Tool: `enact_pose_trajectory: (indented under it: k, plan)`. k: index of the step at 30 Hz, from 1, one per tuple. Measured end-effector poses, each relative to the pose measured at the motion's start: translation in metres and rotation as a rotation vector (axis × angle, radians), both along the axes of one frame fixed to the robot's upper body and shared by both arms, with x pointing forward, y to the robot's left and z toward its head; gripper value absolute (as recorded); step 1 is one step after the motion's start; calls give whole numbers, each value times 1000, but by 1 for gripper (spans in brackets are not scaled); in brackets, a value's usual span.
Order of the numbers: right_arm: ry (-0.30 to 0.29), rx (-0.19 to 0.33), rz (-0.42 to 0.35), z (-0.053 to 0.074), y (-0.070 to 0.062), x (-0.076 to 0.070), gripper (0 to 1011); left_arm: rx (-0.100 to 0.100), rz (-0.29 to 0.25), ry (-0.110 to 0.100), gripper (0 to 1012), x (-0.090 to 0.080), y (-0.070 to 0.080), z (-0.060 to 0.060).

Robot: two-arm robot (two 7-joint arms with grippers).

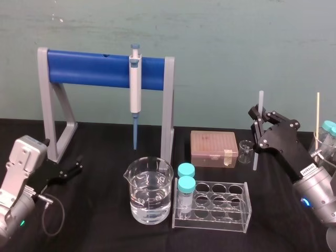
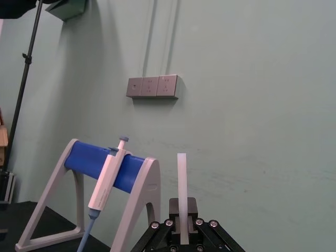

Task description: Pick up the stirring rod with one hand, then place it down.

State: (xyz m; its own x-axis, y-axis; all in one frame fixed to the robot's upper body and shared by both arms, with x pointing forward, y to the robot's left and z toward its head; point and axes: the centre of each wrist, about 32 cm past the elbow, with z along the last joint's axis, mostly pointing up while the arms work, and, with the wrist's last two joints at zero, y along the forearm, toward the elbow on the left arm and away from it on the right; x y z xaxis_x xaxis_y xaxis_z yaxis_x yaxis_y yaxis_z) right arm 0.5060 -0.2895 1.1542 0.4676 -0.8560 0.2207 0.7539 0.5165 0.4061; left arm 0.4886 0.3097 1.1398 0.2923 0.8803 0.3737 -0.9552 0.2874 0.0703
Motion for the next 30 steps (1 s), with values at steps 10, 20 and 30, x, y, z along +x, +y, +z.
enact_pose_trajectory:
  k: [10, 20, 30]
  plan:
    - [10, 0, -13, -1, 0, -3, 75, 0, 0, 0, 1000, 0, 0, 0]
    - [9, 1, -11, -1, 0, -2, 75, 0, 0, 0, 1000, 0, 0, 0]
    - [8, 1, -9, -1, 0, -2, 75, 0, 0, 0, 1000, 0, 0, 0]
